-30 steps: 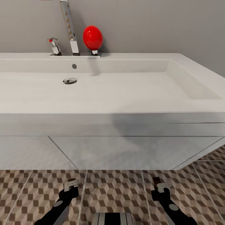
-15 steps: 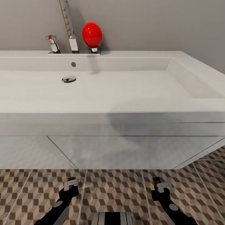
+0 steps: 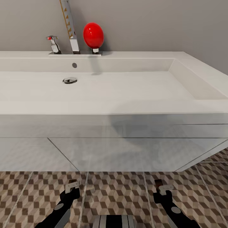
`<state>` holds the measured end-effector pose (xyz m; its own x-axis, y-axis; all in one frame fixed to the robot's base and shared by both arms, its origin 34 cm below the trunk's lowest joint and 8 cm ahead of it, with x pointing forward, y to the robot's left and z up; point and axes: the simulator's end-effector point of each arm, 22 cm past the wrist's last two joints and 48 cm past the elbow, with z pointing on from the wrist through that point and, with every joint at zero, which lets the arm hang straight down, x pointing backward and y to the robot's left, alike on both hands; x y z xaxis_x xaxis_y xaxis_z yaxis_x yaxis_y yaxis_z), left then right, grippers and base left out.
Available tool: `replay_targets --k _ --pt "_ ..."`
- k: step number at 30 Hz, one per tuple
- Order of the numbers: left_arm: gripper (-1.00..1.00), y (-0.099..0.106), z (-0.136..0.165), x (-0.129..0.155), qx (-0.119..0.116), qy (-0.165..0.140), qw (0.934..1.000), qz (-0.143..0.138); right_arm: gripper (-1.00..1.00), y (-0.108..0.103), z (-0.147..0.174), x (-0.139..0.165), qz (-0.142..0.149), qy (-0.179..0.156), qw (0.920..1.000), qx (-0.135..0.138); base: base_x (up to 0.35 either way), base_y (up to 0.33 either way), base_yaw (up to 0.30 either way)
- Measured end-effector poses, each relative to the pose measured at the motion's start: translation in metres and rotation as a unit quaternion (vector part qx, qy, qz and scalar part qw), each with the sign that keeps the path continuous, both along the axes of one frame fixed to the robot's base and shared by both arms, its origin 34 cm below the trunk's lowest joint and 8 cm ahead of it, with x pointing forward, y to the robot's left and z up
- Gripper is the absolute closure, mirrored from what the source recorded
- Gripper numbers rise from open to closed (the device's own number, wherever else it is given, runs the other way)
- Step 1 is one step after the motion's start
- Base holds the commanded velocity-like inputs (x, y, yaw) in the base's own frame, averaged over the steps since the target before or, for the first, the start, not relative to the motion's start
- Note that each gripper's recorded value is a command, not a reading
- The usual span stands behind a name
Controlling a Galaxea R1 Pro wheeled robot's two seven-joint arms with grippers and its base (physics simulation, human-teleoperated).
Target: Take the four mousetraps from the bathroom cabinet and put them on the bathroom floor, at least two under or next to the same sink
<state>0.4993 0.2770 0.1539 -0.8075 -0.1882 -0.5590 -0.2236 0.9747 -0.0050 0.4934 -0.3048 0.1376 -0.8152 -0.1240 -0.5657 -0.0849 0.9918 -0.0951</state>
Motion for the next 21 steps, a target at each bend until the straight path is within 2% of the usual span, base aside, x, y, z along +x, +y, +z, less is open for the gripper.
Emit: replay_targets --k 13,21 --pt "1.0 -0.001 -0.02 -0.016 -0.001 0.023 0.9997 0.0 1.0 0.0 -0.019 -0.016 0.001 0.022 0.9998 0.0 0.0 0.0 0.0" --pt "1.0 -0.002 -0.02 -0.016 -0.001 0.023 0.9997 -0.001 1.0 0.0 -0.019 -0.016 0.002 0.022 0.9998 0.0 0.0 0.0 0.0"
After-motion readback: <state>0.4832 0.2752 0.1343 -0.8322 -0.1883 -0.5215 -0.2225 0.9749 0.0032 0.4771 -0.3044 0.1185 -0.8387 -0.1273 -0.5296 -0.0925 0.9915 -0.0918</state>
